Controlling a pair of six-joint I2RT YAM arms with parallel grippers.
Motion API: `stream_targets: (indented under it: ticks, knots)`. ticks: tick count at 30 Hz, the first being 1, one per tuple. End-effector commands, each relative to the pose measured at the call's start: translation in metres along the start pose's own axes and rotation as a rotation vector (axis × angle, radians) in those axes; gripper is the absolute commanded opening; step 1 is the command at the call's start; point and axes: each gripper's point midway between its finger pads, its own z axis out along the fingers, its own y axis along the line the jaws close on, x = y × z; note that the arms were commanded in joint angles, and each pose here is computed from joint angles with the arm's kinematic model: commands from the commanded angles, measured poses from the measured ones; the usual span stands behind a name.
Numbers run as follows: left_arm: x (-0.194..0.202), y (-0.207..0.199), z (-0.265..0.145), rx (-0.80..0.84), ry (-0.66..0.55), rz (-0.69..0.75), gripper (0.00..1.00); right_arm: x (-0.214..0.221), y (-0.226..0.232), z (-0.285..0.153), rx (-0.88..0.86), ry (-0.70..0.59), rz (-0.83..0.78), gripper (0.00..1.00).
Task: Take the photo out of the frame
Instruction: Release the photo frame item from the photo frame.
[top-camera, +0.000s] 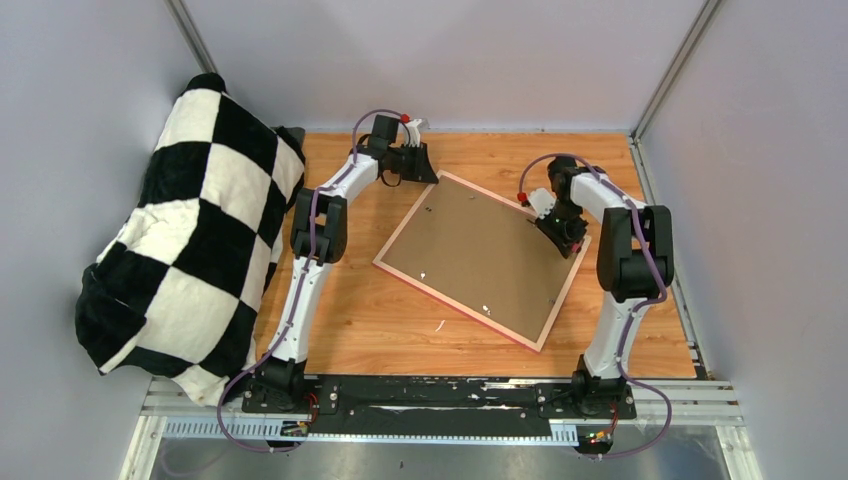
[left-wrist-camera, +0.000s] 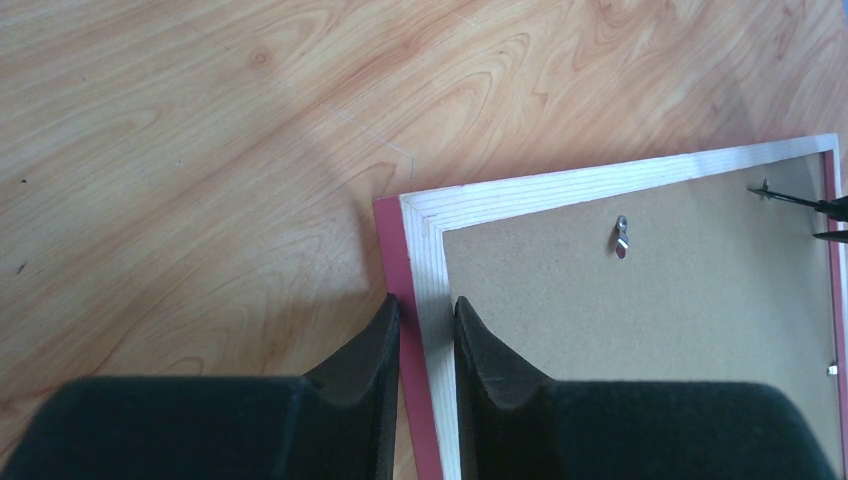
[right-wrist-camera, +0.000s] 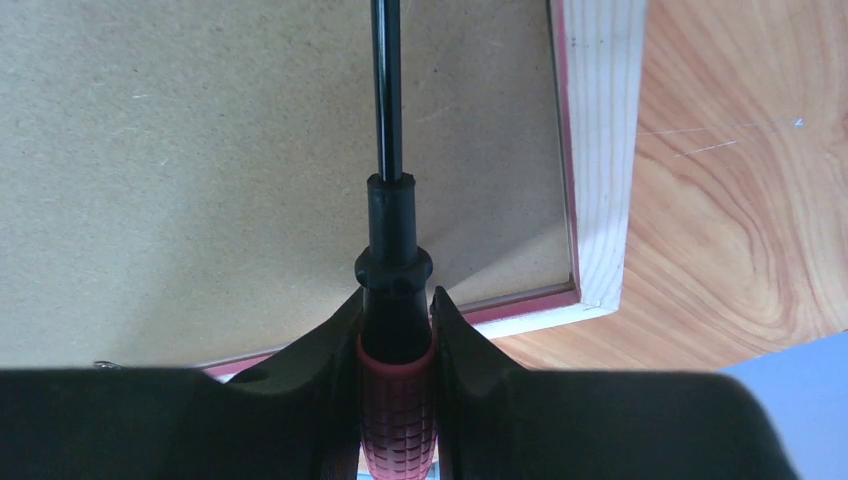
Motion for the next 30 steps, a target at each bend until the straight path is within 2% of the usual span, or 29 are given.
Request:
stream_targets:
  ticks: [1,11,23,30]
  knots:
    - [0.061,0.011,0.018,-0.008,0.153,-0.095,0.00,-0.001,0.006,-0.001,-0.001,-0.021,-0.013,0.00]
    - [0.061,0.011,0.018,-0.009,0.154,-0.094,0.00,0.001,-0.006,-0.032,0.078,-0.081,0.014,0.00]
    - [0.062,0.011,0.018,-0.007,0.156,-0.093,0.01,0.021,-0.011,-0.007,0.096,0.063,-0.007,0.00]
    - [0.062,0.011,0.018,-0.007,0.157,-0.094,0.01,0.023,-0.010,-0.004,0.104,0.100,-0.041,0.00]
